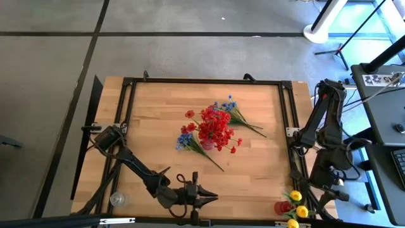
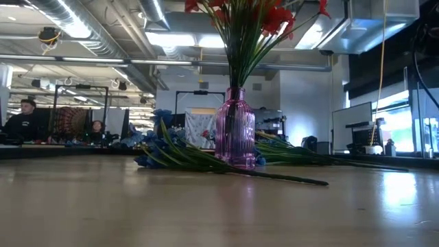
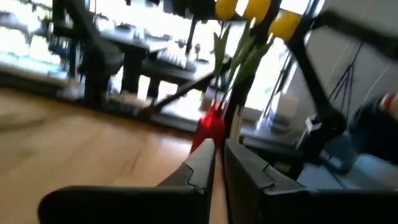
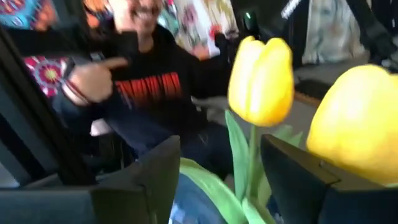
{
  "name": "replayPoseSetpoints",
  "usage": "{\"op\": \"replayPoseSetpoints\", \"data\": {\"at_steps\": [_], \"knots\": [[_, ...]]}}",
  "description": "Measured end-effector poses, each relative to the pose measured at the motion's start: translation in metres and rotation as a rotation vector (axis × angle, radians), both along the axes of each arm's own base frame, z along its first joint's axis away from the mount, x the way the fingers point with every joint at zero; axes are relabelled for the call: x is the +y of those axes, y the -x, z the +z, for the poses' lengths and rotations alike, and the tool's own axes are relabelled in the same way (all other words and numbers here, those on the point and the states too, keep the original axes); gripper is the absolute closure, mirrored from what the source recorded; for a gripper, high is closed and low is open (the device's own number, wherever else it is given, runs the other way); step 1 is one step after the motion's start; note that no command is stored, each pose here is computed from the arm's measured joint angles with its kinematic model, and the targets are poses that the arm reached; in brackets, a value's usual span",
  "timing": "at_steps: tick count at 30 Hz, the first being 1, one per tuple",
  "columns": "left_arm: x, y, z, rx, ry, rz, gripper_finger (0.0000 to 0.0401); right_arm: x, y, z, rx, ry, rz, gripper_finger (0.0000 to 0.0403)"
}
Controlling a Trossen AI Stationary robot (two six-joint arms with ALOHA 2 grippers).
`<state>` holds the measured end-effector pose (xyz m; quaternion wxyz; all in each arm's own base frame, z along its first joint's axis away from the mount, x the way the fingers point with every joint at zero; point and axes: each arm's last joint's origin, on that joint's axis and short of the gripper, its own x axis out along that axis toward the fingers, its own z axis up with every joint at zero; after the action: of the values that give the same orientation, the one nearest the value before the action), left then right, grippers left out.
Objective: Sort flowers into vase by color
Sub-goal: Put the bottom blue flowers into the transparent vase
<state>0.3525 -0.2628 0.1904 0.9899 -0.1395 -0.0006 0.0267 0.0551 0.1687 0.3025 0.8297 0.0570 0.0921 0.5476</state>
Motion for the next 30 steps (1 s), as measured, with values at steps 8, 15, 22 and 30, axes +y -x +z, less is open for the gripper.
{"op": "replayPoseSetpoints", "data": {"at_steps": [8, 15, 22, 30], "knots": [[0.023, -0.006, -0.031, 0.217, 0.133, 0.216, 0.0367, -0.015, 0.001, 0.030, 0.114, 0.178, -0.130, 0.0169], [0.075, -0.009, -0.062, 0.326, 0.401, 0.586, 0.0366, -0.026, 0.001, 0.040, 0.142, 0.241, -0.271, 0.0168], [0.098, -0.010, -0.070, 0.372, 0.496, 0.699, 0.0307, -0.027, 0.000, 0.039, 0.157, 0.246, -0.311, 0.0168], [0.138, 0.008, -0.085, 0.451, 0.734, 1.040, 0.0225, -0.028, 0.000, 0.038, 0.177, 0.252, -0.317, 0.0168]]}}
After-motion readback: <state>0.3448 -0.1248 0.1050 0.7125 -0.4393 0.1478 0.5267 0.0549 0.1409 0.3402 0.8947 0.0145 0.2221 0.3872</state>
